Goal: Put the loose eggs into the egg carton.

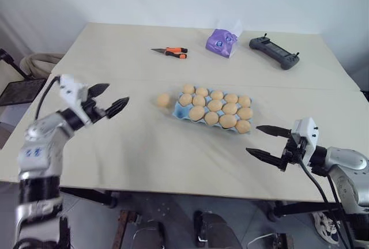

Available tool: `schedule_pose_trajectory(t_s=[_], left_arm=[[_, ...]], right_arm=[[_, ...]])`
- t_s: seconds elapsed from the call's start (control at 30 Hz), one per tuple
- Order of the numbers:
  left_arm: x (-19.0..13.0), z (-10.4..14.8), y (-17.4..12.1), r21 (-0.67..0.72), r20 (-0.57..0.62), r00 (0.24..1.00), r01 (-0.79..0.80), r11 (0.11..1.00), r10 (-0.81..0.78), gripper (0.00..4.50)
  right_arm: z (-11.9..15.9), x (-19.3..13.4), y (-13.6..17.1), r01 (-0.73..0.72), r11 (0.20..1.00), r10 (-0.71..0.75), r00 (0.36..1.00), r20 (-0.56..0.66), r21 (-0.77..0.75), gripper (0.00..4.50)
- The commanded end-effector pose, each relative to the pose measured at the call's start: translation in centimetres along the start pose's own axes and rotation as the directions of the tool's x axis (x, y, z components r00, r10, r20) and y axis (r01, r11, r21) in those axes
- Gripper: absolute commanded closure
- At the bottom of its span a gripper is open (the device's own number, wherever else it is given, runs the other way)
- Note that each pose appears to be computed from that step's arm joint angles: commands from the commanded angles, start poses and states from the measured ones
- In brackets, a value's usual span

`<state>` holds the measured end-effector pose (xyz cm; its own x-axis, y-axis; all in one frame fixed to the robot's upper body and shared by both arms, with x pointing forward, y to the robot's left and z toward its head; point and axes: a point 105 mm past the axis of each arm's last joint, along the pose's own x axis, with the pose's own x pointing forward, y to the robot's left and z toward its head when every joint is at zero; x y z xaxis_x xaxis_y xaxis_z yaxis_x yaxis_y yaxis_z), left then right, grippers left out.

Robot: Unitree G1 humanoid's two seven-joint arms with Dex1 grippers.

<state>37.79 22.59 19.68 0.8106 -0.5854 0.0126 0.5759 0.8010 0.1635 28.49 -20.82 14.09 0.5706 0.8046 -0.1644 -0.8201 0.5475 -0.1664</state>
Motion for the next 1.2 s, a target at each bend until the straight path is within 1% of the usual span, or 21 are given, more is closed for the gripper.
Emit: schedule_pose_trajectory(t_s=[0.03, 0.13, 0.27, 0.43, 0.6, 0.77, 0.83, 0.9, 1.0, 1.1, 1.13, 1.2], left_arm=[[2.9, -1.3, 0.4, 0.008, -0.054, 0.998, 0.014, 1.0, -0.014, 0.04], [5.1, -2.0, -0.2, -0.002, -0.066, 0.996, 0.06, 0.998, -0.06, 0.04], [6.9, -2.8, -1.2, -0.009, -0.086, 0.99, 0.114, 0.993, -0.115, 0.04], [8.2, -3.2, -1.9, -0.024, -0.08, 0.988, 0.134, 0.991, -0.135, 0.04], [9.0, -3.8, -2.5, -0.034, -0.1, 0.985, 0.135, 0.99, -0.138, 0.04], [9.7, -4.9, -2.6, -0.053, -0.16, 0.983, 0.084, 0.995, -0.092, 0.04], [9.9, -5.1, -2.6, -0.059, -0.168, 0.983, 0.067, 0.996, -0.076, 0.44], [10.1, -5.1, -2.6, -0.062, -0.167, 0.984, 0.055, 0.997, -0.064, 0.95], [10.2, -5.0, -2.7, -0.061, -0.163, 0.985, 0.049, 0.997, -0.059, 1.95], [10.2, -4.8, -2.6, -0.053, -0.157, 0.986, 0.055, 0.997, -0.062, 2.83], [10.1, -4.5, -2.6, -0.044, -0.148, 0.986, 0.066, 0.997, -0.072, 2.97], [9.8, -3.6, -2.4, -0.027, -0.119, 0.987, 0.103, 0.994, -0.106, 2.97]], right_arm=[[0.7, -0.1, -0.1, 0.003, 1.0, -0.002, 1.0, 0.015, -0.027, 0.0], [0.6, -0.3, 0.2, 0.008, 1.0, -0.008, 1.0, 0.013, -0.026, 0.0], [0.4, -0.9, 0.7, 0.028, 0.999, -0.028, 1.0, 0.008, -0.019, 0.0], [0.1, -1.3, 1.3, 0.046, 0.999, -0.046, 0.999, 0.003, -0.007, 0.0], [-0.1, -1.4, 1.6, 0.054, 0.999, -0.054, 0.999, -0.001, -0.003, 0.0], [-0.1, -1.3, 1.6, 0.058, 0.998, -0.058, 0.998, 0.001, -0.003, 0.0], [0.0, -1.2, 1.5, 0.059, 0.998, -0.059, 0.998, 0.002, -0.004, 0.0], [0.0, -1.2, 1.5, 0.06, 0.998, -0.06, 0.998, 0.003, -0.005, 0.0], [0.0, -1.3, 1.5, 0.064, 0.998, -0.064, 0.998, 0.004, -0.007, 0.0], [0.1, -1.3, 1.5, 0.067, 0.998, -0.067, 0.998, 0.004, -0.008, 0.0], [0.1, -1.3, 1.4, 0.07, 0.997, -0.07, 0.998, 0.005, -0.008, 0.0], [0.1, -1.4, 1.5, 0.076, 0.997, -0.076, 0.997, 0.005, -0.008, 0.0]])
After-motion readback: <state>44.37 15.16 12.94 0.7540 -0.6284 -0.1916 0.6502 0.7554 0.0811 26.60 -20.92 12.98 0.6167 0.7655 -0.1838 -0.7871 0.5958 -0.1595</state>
